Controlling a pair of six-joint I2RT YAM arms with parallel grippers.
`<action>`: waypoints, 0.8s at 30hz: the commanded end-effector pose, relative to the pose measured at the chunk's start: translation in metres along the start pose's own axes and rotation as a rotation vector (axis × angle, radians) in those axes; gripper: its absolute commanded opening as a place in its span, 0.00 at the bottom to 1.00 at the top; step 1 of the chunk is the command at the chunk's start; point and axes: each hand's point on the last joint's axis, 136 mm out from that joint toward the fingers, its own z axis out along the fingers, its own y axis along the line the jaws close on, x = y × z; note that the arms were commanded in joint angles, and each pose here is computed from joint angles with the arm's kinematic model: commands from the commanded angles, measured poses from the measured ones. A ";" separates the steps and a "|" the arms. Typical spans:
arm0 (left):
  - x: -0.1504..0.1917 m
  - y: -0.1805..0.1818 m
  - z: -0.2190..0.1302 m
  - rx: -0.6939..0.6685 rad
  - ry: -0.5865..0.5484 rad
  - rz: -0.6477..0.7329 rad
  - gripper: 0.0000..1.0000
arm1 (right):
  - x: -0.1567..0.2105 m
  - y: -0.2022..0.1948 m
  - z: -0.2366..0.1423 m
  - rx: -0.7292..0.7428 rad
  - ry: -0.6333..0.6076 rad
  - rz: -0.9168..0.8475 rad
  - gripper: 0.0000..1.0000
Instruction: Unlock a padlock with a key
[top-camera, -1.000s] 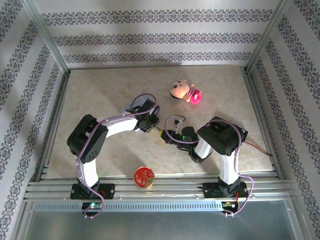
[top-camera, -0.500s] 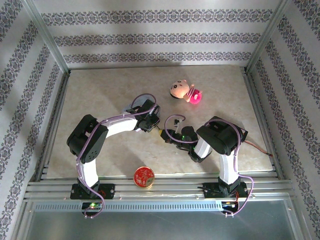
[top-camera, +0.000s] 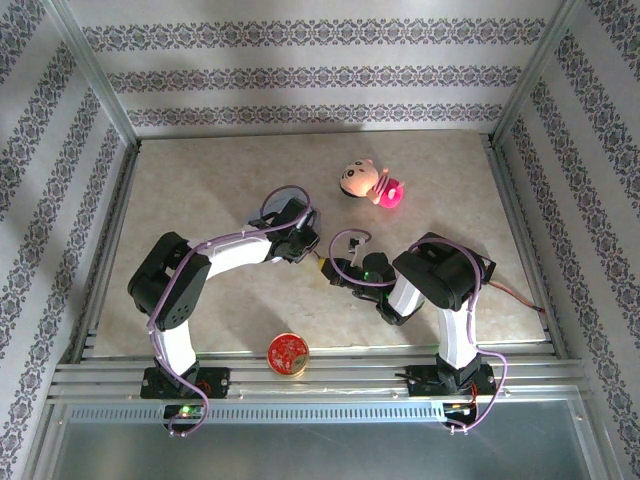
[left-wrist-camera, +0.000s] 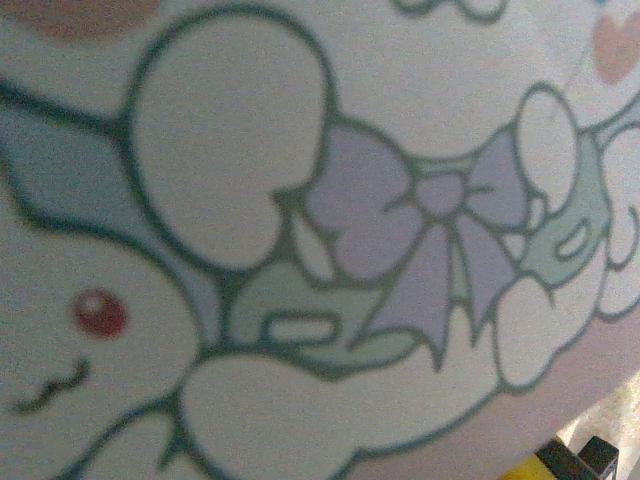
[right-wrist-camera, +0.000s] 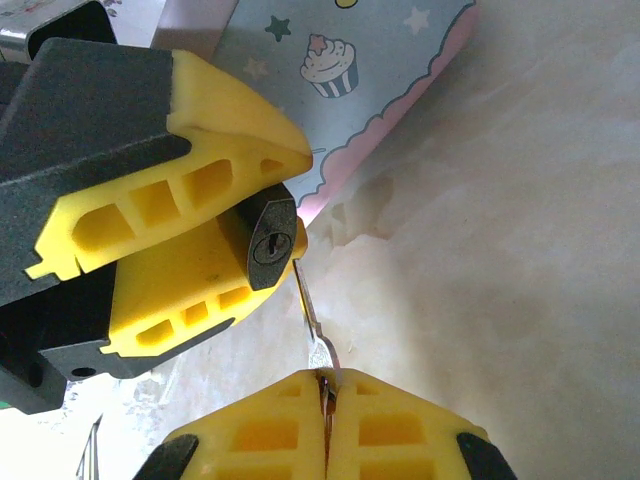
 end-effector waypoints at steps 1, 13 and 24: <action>-0.009 -0.014 -0.008 0.062 -0.020 -0.032 0.13 | 0.003 -0.004 0.004 0.015 -0.004 0.003 0.00; -0.011 -0.011 -0.002 0.057 -0.015 -0.054 0.13 | 0.005 -0.006 0.004 0.023 -0.004 0.000 0.00; -0.006 -0.006 0.006 0.041 0.013 -0.075 0.13 | 0.006 -0.009 0.004 0.029 -0.001 -0.001 0.00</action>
